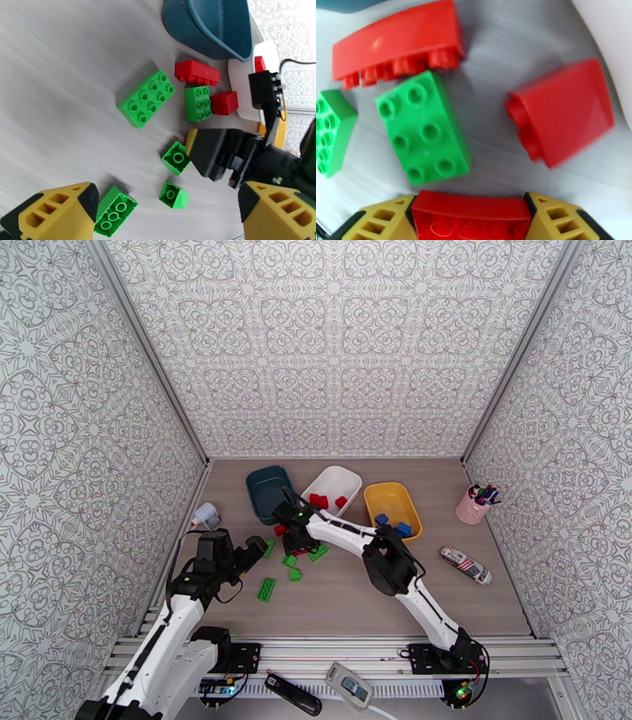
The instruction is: Sort the legos into containers by color
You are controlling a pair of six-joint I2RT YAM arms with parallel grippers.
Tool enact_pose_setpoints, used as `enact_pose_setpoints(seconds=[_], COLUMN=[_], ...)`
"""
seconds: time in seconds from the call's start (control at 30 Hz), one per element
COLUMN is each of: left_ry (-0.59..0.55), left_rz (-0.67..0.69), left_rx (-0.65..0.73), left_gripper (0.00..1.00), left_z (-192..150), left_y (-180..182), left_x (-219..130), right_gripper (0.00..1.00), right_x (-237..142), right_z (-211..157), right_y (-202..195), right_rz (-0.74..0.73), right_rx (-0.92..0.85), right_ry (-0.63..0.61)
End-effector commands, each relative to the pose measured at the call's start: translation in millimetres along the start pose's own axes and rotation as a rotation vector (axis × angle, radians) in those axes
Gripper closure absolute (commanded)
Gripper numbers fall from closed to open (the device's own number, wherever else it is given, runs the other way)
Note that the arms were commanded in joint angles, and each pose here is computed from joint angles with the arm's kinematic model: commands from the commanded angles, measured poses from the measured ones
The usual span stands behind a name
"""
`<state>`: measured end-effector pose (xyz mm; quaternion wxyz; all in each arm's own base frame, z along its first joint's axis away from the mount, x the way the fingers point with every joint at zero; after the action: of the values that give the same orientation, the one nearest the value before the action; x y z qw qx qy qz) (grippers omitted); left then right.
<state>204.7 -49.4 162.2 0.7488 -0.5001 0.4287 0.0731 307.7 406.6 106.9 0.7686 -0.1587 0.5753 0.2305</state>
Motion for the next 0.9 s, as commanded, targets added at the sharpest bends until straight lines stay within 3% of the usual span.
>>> enact_pose_setpoints(seconds=[0.0,0.27,0.5,0.67,0.87], left_ry=[0.028,0.052,0.079,0.099,0.1], left_rz=[-0.039,-0.048,-0.056,-0.033,-0.021], left_rx=[0.018,0.089,0.158,0.225,0.249], left_gripper=[0.02,0.03,0.04,0.06,0.06], left_z=[-5,-9,-17,-23,-24], left_y=[-13,-40,-67,-81,-84], left_x=[5,18,29,35,34], right_gripper=[0.39,0.4,0.4,0.38,0.27], right_x=[-46,-86,-100,-95,-91], right_z=[14,24,49,69,86], right_y=[-10,-75,-141,-165,-173], right_rz=[0.023,-0.002,-0.036,-0.045,-0.044], right_rx=[0.034,0.13,0.231,0.264,0.261], right_ry=[-0.111,-0.182,-0.215,-0.214,-0.205])
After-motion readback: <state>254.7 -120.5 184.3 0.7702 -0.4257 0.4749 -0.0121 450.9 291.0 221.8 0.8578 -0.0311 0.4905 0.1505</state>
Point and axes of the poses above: each hand's point on the last joint's axis, 136 mm out from that joint toward the fingers, its own x axis out along the fingers, its own y axis along the line the jaws close on, z = x × y, the point moved 7 cm from there along -x, back along the fingers, and after that the axes turned 13 degrees about -x, right-handed, at the moved point
